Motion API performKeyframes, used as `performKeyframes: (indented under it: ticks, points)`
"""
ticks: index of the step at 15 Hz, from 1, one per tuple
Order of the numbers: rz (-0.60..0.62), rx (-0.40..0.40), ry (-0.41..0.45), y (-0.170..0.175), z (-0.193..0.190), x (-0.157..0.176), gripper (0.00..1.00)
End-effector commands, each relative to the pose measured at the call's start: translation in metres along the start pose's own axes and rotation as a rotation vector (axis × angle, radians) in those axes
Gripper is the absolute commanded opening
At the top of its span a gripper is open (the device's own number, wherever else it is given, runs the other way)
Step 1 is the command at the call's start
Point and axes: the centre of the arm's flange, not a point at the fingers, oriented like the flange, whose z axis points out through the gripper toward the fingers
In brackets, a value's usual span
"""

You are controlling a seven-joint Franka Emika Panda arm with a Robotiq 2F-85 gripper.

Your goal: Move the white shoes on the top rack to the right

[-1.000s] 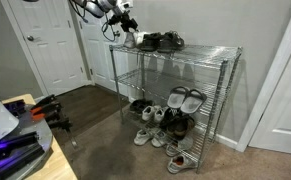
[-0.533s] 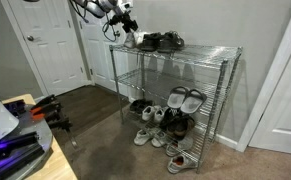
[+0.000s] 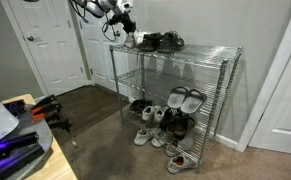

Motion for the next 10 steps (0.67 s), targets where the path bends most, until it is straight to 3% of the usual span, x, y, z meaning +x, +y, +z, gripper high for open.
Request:
performKeyframes:
  ticks: [1,10]
  points:
    - [-0.045,0.0,-0.018,0.005,-0.006,0.004,0.0]
    - [-0.047,-0.002,0.1,0.008,-0.07,0.032,0.03]
